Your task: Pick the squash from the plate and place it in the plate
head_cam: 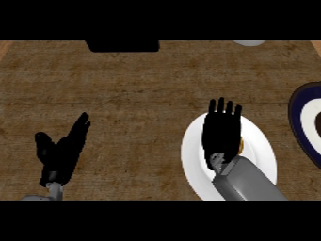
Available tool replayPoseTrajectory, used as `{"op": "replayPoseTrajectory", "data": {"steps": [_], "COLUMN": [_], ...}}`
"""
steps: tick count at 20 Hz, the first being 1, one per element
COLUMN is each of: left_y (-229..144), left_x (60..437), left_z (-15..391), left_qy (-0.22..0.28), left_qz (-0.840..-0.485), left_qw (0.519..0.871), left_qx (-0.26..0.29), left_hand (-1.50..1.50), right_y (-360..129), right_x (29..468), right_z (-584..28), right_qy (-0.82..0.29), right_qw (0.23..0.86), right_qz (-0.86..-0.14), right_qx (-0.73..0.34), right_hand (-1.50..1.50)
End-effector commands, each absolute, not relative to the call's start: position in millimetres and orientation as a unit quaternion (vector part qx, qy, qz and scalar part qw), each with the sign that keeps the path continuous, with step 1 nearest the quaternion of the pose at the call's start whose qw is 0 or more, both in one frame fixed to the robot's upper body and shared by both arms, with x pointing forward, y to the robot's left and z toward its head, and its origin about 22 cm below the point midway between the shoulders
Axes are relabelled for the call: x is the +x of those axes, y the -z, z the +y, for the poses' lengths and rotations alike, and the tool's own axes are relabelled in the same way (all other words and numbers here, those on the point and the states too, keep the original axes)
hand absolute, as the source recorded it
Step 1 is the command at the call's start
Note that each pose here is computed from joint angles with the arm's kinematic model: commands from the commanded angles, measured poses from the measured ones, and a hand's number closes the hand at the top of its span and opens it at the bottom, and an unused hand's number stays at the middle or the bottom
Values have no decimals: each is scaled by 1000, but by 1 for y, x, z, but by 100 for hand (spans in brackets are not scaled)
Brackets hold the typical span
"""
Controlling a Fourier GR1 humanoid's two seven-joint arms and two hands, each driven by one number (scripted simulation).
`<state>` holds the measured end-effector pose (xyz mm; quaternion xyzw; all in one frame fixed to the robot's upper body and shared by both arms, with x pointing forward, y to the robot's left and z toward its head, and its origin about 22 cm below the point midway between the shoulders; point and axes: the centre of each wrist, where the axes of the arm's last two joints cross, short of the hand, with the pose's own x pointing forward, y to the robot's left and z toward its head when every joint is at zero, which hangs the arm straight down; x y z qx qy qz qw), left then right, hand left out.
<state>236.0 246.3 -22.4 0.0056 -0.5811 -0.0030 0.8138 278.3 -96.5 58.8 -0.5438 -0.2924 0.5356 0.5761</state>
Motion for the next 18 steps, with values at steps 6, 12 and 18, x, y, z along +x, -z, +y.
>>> {"op": "replayPoseTrajectory", "data": {"steps": [6, 12, 18], "left_y": [35, 49, 30], "left_x": [220, 236, 230], "left_z": [256, 227, 227], "left_qy": [4, 8, 4], "left_qz": [-553, -555, -556], "left_qw": [833, 832, 831], "left_qx": [-3, 2, -6], "left_hand": [0, 0, 0], "right_y": [-39, -17, -18], "right_x": [286, 283, 283], "right_z": [-122, -116, -117], "right_qy": [-510, -535, -581], "right_qw": [596, 596, 562], "right_qz": [-210, -186, -177], "right_qx": [-583, -569, -561], "right_hand": [-150, -150, 150]}}
